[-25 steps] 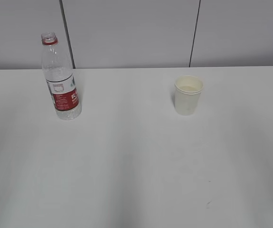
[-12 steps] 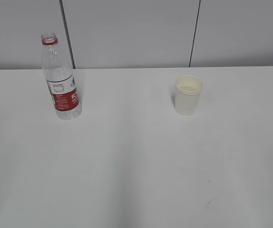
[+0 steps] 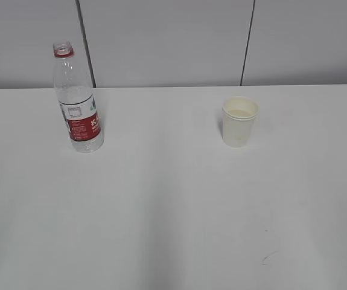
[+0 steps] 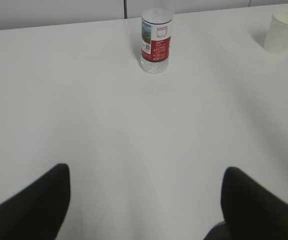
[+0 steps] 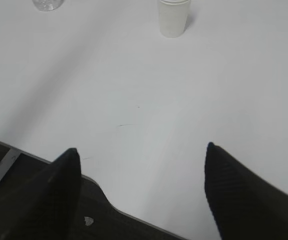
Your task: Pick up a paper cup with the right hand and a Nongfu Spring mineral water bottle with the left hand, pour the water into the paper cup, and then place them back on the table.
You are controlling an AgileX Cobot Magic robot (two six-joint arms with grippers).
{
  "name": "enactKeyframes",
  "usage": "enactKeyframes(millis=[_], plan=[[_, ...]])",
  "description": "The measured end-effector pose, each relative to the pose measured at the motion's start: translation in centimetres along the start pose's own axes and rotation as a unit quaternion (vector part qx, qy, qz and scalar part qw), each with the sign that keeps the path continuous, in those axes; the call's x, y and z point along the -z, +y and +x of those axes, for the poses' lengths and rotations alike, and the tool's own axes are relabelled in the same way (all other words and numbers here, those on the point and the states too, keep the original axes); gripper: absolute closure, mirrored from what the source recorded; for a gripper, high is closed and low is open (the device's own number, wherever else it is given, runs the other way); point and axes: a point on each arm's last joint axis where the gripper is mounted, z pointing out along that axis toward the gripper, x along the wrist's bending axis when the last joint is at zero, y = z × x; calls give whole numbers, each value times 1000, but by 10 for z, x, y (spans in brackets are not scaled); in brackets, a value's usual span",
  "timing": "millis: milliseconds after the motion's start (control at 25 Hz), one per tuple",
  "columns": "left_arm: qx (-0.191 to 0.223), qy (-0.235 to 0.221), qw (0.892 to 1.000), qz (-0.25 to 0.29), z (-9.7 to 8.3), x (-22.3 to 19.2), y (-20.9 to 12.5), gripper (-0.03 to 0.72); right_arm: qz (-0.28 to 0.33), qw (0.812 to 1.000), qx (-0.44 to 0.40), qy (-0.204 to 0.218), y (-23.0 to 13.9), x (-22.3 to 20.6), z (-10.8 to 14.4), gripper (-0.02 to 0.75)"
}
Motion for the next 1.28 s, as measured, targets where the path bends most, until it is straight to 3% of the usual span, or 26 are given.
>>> enactKeyframes(millis=[640, 960, 1280], plan=[[-9, -3, 1000, 18, -1, -14, -9, 123, 17, 1000, -2, 0, -5, -5, 0, 167], [-5, 4, 1000, 17, -1, -14, -9, 125, -1, 997, -34, -64, -8, -1, 1, 167], [-7, 6, 1000, 18, 0, -14, -9, 125, -1, 996, -32, -85, -9, -1, -1, 167]])
